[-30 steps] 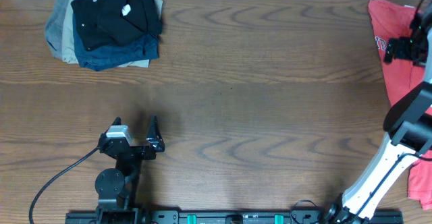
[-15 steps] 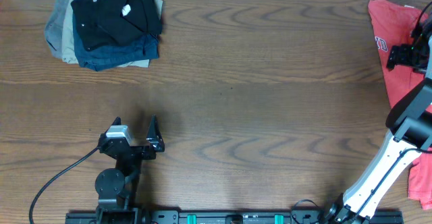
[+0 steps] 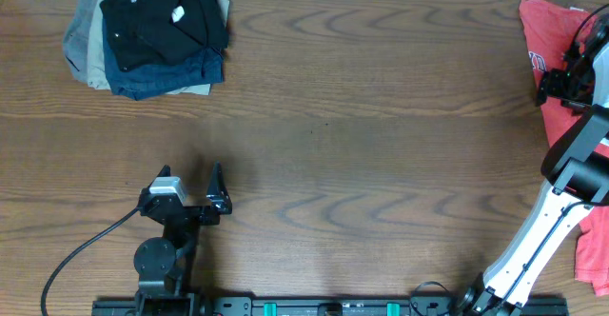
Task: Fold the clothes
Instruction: 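Reach the right gripper to the red T-shirt and grasp it, then drag the red T-shirt with the right gripper to table center, release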
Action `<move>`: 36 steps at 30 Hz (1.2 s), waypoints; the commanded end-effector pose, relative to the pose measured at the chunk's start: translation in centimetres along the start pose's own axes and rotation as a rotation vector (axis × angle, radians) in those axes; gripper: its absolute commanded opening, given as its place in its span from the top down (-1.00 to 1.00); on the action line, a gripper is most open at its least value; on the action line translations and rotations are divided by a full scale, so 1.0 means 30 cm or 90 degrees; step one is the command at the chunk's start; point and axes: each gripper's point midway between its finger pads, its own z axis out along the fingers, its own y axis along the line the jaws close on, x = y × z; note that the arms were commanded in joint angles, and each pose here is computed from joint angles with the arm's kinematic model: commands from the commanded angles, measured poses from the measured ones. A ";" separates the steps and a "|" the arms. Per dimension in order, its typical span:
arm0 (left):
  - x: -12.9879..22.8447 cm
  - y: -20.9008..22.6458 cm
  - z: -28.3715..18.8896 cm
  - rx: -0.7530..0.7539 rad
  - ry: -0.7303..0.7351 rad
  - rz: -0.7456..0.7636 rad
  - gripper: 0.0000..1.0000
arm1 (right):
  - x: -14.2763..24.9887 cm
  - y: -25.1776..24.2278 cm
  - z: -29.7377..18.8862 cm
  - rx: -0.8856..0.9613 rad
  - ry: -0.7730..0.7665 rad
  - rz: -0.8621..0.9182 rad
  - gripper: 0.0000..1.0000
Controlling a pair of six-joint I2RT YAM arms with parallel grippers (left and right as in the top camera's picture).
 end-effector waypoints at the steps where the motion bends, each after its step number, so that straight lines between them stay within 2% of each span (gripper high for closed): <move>1: 0.052 0.002 0.003 0.004 0.031 0.010 -0.96 | 0.035 0.012 0.050 -0.026 0.023 0.002 -0.61; 4: 0.052 0.002 0.003 0.004 0.031 0.010 -0.96 | 0.059 0.016 0.087 -0.027 0.036 0.002 -0.59; 8: 0.052 0.002 0.003 0.004 0.031 0.010 -0.95 | 0.074 0.013 0.113 -0.028 0.044 0.004 -0.35; 10: 0.052 0.002 0.003 0.004 0.031 0.010 -0.95 | 0.075 0.012 0.114 -0.028 0.044 0.005 -0.08; 13: 0.052 0.002 0.003 0.004 0.031 0.010 -0.96 | 0.071 0.013 0.114 -0.027 0.041 0.004 0.67; 14: 0.052 0.002 0.003 0.004 0.031 0.010 -0.96 | 0.072 0.013 0.114 -0.027 0.042 0.004 0.87; 15: 0.052 0.002 0.003 0.004 0.031 0.010 -0.96 | 0.072 0.015 0.114 -0.027 0.042 0.003 0.98; 20: 0.052 0.002 0.003 0.004 0.031 0.010 -0.96 | 0.079 0.056 0.109 -0.029 0.050 -0.014 0.98; 23: 0.052 0.002 0.003 0.004 0.031 0.010 -0.96 | 0.069 0.136 0.102 -0.055 0.043 -0.039 0.98; 29: 0.052 0.002 0.003 0.004 0.031 0.010 -0.96 | 0.054 0.408 0.070 -0.144 0.020 -0.117 0.98; 36: 0.052 0.002 0.003 0.004 0.031 0.010 -0.96 | 0.130 0.762 0.029 -0.158 0.017 -0.257 0.98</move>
